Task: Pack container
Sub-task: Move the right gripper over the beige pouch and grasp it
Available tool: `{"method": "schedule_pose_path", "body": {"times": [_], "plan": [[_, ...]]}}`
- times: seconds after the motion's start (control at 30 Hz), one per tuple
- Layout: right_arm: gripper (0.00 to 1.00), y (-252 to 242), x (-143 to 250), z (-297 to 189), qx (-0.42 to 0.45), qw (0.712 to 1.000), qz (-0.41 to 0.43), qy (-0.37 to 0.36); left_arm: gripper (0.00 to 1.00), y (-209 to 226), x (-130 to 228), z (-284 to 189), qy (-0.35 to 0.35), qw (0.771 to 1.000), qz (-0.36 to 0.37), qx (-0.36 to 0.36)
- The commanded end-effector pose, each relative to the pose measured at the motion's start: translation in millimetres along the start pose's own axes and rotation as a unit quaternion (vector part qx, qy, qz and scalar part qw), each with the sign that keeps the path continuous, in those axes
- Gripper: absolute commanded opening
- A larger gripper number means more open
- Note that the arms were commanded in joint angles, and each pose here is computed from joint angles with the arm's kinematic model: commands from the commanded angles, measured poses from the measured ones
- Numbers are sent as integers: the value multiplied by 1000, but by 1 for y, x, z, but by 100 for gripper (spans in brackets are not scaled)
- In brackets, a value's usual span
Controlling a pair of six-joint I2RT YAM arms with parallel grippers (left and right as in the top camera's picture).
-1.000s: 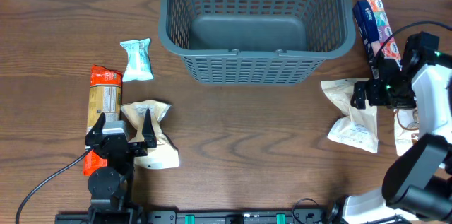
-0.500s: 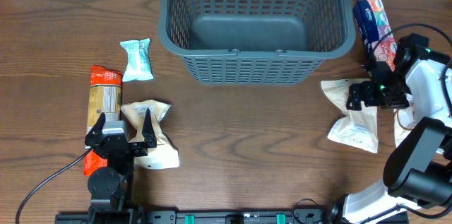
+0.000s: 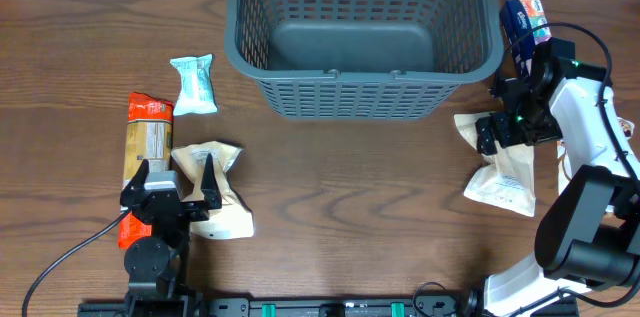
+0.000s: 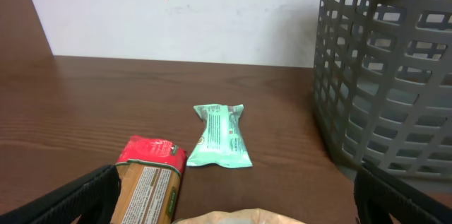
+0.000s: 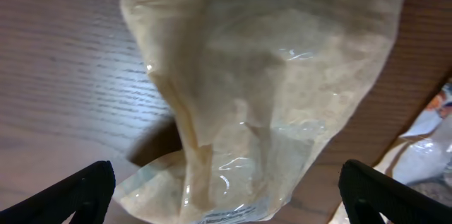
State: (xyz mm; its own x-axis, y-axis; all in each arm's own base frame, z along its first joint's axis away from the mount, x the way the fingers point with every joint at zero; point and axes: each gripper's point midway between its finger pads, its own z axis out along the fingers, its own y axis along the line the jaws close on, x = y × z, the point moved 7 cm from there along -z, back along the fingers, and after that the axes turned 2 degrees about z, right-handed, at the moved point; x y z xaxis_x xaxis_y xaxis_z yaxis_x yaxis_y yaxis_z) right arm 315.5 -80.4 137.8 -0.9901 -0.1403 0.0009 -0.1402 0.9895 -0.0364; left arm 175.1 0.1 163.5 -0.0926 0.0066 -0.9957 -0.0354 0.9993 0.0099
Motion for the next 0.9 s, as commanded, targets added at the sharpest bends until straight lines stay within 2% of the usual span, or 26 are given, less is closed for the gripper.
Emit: {"method": "schedule_pose_path", "body": {"times": [0.0,0.53,0.87], "plan": [[99,-2,-3,1,8,1000,14,-1,99,1,7,1,8,1000,4,-6],[99,4,14,45,4,999,48,4,99,5,7,1,8,1000,4,-28],[89,3,26,66,0,997,82,2,99,5,7,1,8,1000,4,-28]]}}
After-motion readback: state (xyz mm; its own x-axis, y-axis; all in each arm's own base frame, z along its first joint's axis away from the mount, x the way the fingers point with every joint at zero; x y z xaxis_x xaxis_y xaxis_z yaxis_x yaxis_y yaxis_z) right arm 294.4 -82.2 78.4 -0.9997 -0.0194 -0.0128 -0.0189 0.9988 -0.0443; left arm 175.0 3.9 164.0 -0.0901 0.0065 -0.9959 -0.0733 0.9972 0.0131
